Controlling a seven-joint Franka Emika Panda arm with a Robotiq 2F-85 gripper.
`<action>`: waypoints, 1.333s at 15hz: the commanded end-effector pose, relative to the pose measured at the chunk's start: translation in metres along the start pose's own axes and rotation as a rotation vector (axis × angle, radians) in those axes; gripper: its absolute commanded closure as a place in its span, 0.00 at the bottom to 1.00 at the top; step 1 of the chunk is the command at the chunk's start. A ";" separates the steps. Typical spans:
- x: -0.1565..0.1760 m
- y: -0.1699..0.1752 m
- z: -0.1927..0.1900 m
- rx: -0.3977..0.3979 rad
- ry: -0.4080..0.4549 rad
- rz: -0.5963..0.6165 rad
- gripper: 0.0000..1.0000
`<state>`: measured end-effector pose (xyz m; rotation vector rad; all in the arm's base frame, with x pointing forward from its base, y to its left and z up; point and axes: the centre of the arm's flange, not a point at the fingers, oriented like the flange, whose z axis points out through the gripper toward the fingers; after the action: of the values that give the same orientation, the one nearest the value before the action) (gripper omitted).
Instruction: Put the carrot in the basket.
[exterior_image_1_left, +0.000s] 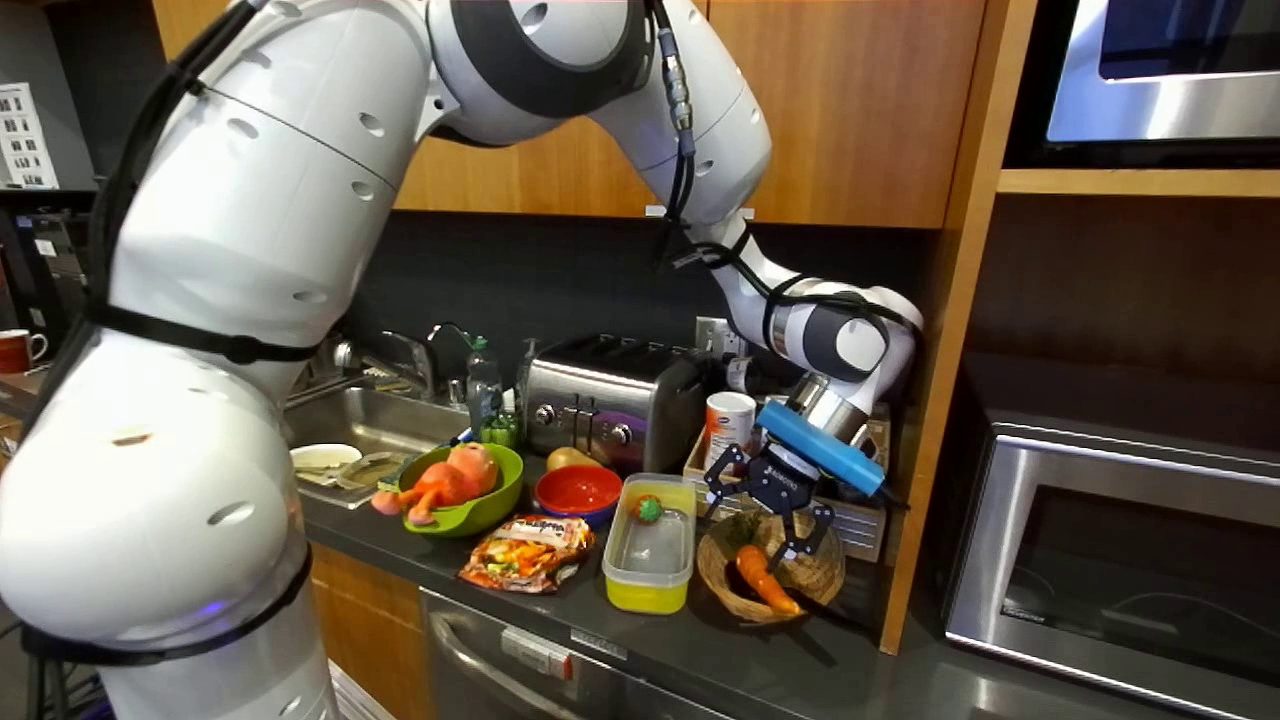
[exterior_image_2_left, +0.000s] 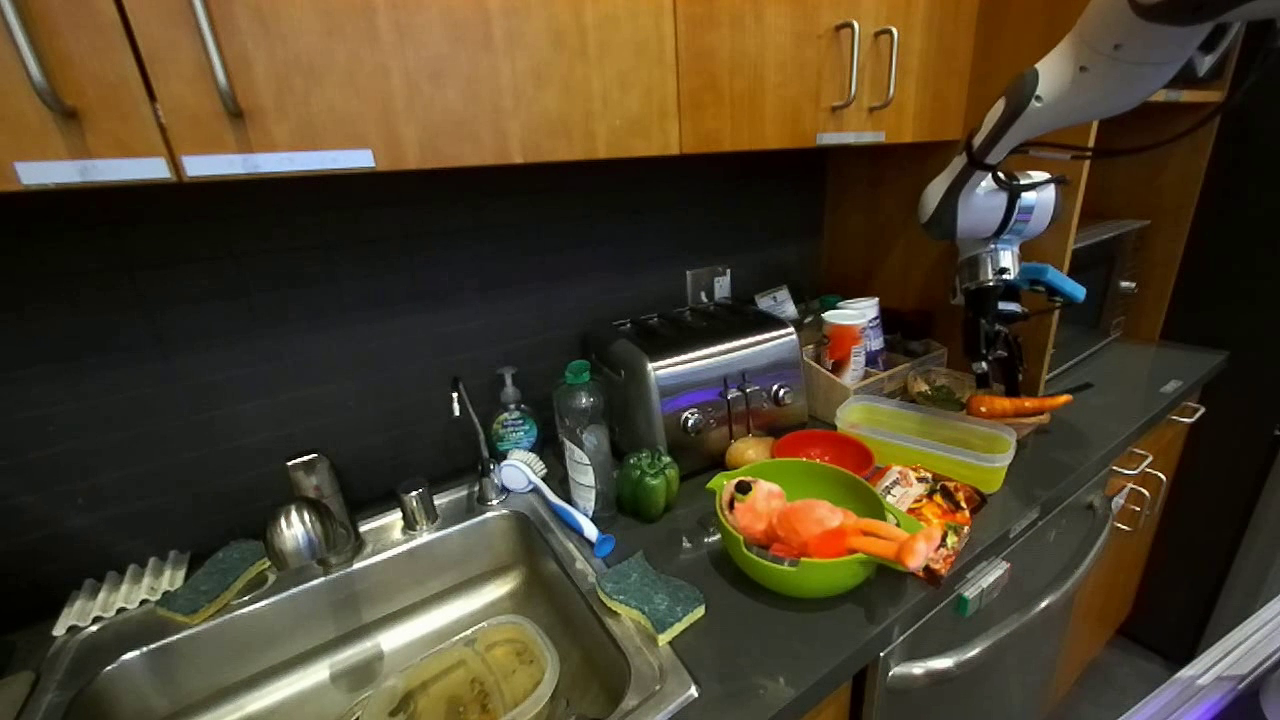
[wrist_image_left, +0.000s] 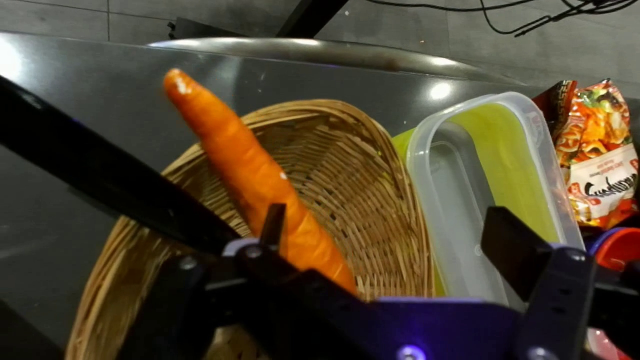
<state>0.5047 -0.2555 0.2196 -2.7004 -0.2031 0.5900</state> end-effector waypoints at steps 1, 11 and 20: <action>-0.012 -0.028 -0.010 -0.069 0.032 0.045 0.00; -0.036 -0.079 -0.012 -0.215 0.136 0.159 0.00; -0.073 -0.123 0.003 -0.263 0.181 0.231 0.00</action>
<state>0.4544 -0.1747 0.2752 -3.0021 0.0491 0.4466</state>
